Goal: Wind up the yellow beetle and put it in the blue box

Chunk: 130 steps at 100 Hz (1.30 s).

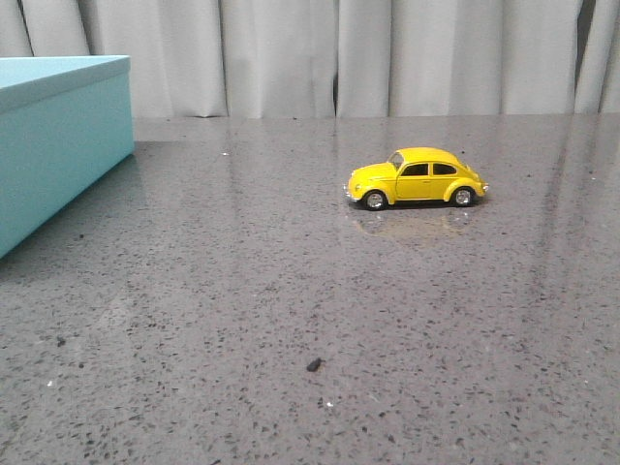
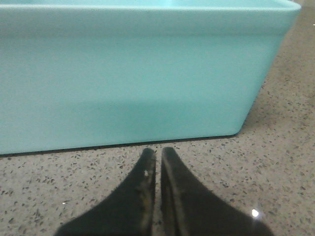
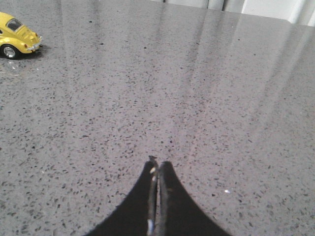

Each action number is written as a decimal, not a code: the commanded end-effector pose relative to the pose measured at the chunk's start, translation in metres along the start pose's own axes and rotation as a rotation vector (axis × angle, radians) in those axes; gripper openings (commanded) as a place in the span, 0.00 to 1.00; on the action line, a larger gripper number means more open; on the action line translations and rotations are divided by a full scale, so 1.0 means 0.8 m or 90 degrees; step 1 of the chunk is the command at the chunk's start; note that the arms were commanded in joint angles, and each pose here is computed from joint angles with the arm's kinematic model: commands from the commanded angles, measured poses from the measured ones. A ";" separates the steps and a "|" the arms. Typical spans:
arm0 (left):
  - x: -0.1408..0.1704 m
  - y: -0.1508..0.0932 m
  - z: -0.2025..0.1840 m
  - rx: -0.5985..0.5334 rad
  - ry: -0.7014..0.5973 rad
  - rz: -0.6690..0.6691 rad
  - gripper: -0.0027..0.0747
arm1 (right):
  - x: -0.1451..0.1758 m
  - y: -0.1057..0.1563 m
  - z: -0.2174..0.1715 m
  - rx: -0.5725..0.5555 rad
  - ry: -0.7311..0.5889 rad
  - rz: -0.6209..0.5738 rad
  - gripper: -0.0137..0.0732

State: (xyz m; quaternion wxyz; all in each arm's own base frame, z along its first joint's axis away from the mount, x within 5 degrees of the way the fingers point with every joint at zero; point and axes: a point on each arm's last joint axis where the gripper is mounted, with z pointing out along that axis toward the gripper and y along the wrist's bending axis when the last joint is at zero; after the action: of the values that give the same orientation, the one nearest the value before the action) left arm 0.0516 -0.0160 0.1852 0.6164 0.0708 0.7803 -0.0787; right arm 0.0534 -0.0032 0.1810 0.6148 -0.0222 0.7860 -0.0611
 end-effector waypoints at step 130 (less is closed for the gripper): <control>-0.008 0.005 0.001 -0.011 -0.129 -0.153 0.01 | -0.024 -0.005 -0.003 0.027 -0.184 0.061 0.07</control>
State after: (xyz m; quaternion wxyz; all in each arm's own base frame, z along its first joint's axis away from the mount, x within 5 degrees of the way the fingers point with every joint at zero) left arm 0.0538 -0.0158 0.1980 0.6591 -0.0163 0.7356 -0.1558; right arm 0.0560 -0.0035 0.2008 0.6992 0.0130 0.7138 -0.0382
